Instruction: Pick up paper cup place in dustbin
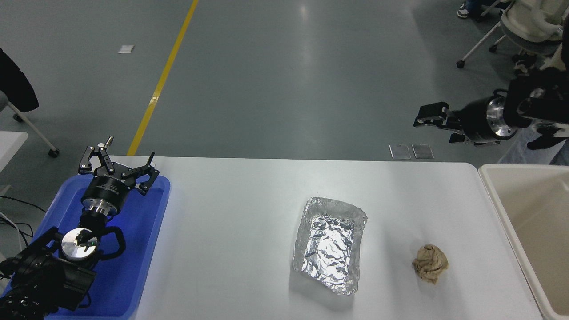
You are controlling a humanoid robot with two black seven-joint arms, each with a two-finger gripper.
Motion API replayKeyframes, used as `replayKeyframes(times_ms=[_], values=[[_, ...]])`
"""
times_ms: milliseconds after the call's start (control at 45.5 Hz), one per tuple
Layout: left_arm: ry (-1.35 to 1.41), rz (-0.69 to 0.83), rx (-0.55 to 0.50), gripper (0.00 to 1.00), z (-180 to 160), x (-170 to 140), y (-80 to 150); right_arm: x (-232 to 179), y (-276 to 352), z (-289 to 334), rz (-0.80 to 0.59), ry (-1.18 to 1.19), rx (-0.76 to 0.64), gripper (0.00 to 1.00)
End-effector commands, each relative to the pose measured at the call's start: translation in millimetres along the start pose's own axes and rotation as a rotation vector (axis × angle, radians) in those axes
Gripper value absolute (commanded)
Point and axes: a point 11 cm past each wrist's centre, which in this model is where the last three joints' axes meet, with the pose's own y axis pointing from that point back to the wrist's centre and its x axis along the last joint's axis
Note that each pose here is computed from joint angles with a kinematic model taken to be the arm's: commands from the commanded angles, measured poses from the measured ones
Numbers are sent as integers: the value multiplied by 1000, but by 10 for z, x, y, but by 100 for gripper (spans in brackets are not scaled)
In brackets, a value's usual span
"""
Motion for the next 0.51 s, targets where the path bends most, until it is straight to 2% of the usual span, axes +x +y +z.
replayKeyframes(times_ms=[0,308,484], values=[[0,0,1,100,-8,1,1,-252,570,-152,-171,15,5,100],[1,0,0,100,-6,1,0,-170,993,-359,-188,91,-14,100],[0,-1,-1,100,3,-7,-6,-125,1095,-299,-187,173,-139,100]])
